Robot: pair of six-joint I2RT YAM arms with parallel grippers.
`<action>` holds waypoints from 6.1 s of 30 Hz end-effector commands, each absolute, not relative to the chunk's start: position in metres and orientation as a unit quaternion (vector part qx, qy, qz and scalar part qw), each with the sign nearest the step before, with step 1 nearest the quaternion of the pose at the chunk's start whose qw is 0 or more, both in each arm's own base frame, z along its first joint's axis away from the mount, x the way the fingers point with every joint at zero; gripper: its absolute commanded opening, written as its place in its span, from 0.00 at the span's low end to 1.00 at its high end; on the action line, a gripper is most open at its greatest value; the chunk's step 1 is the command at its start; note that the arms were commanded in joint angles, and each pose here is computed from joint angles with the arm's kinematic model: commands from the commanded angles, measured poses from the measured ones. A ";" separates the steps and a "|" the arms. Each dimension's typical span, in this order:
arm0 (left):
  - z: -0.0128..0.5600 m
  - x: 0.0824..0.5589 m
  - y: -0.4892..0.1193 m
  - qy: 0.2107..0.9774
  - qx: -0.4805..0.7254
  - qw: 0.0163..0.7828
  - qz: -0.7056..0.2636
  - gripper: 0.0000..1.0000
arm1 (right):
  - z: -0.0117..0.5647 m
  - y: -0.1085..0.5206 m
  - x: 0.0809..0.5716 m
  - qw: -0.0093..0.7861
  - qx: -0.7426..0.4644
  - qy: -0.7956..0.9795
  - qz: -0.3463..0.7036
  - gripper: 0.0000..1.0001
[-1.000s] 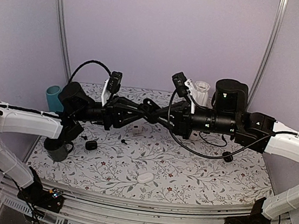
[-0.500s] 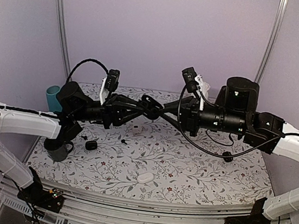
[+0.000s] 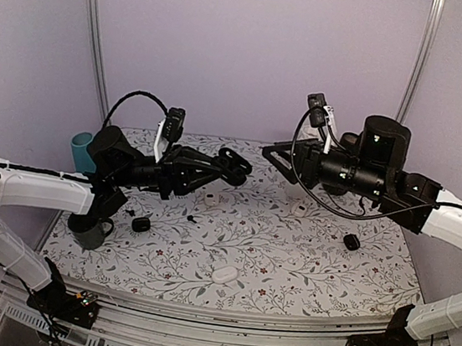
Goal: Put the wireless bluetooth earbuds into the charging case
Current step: Adjust the right earbud in the right side groove of the charging case, then close the charging case with the earbuds.
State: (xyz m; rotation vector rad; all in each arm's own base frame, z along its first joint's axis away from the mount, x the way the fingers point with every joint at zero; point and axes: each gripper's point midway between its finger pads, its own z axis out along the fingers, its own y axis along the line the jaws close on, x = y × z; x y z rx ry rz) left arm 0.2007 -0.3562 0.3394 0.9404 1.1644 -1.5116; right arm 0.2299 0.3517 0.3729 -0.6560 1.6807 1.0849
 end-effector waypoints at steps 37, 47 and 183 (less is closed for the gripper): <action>0.391 0.195 -0.341 0.373 0.332 0.710 -0.496 0.00 | 0.398 0.390 0.208 0.271 -0.154 0.612 0.727 0.83; 0.384 0.195 -0.349 0.376 0.343 0.713 -0.482 0.00 | 0.392 0.403 0.213 0.234 -0.148 0.616 0.737 0.72; 0.381 0.211 -0.350 0.426 0.340 0.559 -0.625 0.00 | 0.395 0.412 0.181 0.318 -0.386 0.641 0.583 0.29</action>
